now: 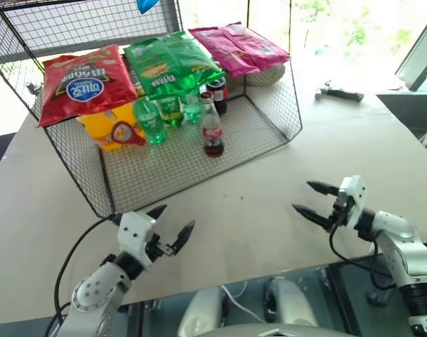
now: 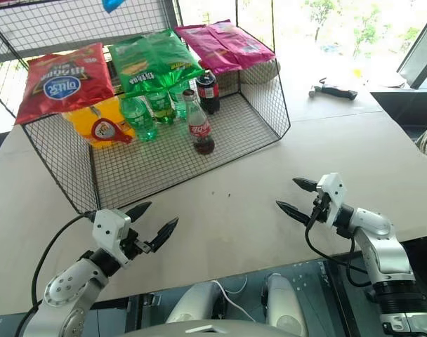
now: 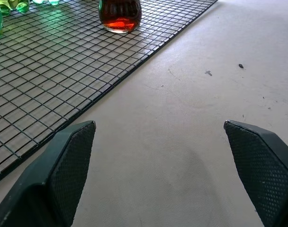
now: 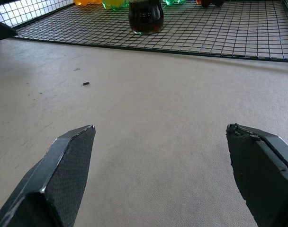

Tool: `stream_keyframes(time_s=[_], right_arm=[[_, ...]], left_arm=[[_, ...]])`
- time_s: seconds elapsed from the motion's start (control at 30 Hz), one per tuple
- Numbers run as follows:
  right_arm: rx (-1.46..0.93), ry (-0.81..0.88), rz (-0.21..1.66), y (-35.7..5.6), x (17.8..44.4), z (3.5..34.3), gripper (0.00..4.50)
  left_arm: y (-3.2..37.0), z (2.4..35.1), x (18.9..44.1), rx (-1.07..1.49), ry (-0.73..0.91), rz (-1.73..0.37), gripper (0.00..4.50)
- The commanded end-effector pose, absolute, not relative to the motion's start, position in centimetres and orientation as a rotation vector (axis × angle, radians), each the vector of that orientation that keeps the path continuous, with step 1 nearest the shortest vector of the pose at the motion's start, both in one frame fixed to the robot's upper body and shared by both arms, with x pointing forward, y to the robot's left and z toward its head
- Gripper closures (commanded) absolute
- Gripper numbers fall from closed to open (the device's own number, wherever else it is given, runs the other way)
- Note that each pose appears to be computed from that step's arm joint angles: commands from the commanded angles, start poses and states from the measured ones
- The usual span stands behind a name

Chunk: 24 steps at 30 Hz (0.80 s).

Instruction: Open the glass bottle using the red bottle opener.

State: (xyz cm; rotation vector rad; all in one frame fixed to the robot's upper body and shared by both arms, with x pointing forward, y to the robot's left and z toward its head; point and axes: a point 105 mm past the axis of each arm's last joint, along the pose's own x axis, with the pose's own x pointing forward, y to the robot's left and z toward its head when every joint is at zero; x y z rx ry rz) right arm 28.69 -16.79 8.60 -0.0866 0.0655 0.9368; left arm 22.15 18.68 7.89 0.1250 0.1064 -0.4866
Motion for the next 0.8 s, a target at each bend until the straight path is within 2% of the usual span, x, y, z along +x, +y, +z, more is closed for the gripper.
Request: stream_keyframes(time_s=[0.03, 0.4, 0.8], right_arm=[[-0.099, 0.039, 0.952, -16.8, 29.0, 9.4, 0.06], [-0.115, 0.044, 0.977, -16.5, 29.2, 9.5, 0.06], [-0.158, 0.025, 1.012, -15.3, 28.9, 9.7, 0.06]], left_arm=[[18.3, 8.6, 21.8, 0.129, 0.076, -0.491, 0.00], [18.7, 8.6, 21.6, 0.132, 0.053, -0.479, 0.00], [19.4, 10.2, 23.0, 0.108, -0.033, -0.424, 0.00]])
